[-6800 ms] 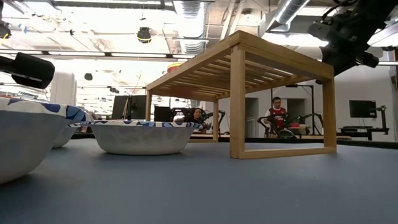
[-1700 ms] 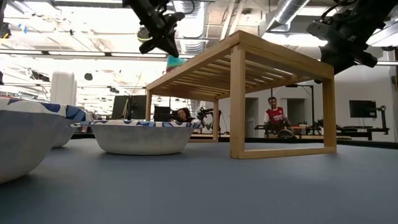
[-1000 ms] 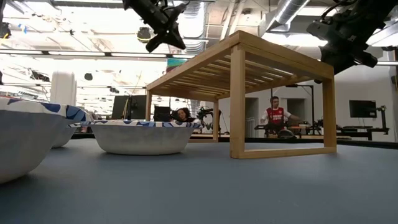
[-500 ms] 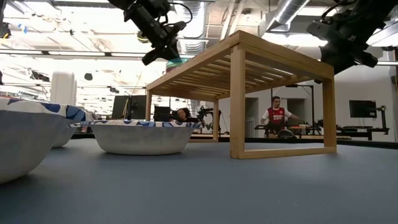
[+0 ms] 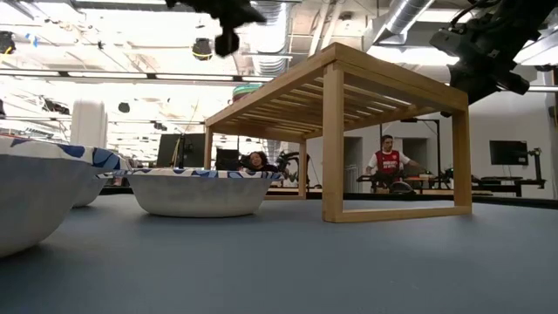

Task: Place and stack bowls onto a shelf
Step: Stack the orange bowl on top of the blue bowl on the shelf

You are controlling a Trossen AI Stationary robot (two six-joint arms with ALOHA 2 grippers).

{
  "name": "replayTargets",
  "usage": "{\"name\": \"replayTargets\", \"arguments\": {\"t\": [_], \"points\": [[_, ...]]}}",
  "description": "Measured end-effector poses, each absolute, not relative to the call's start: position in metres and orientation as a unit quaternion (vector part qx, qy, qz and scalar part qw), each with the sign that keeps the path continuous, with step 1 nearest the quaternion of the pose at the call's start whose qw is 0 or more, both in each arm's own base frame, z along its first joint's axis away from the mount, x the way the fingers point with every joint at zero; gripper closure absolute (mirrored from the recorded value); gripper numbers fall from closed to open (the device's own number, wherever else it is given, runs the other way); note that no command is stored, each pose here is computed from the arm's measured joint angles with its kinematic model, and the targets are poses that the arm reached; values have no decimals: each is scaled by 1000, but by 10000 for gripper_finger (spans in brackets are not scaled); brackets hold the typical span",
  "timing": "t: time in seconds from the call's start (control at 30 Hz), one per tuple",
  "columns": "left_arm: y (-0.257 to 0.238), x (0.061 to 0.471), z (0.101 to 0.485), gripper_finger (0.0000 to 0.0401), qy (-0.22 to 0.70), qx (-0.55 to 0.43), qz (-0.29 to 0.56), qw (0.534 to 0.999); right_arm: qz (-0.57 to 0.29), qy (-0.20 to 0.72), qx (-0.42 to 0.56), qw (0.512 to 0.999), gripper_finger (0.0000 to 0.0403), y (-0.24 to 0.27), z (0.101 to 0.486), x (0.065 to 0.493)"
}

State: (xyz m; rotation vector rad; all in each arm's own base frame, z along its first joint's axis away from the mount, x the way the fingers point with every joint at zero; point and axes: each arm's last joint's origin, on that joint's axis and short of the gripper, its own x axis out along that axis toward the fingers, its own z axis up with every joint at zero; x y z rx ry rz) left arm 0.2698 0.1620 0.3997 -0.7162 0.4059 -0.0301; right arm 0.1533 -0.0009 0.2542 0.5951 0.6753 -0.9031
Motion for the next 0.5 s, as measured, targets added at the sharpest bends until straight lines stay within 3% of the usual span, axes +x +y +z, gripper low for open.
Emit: {"name": "replayTargets", "arguments": {"t": [0.27,0.5], "points": [[64,281,409,398,263,-244,-107,927,-421,316,276,804,367,-1,254,153],[-20,279,396,353,363,-182,-118,906,-421,316,275,804,367,-1,254,153]]}}
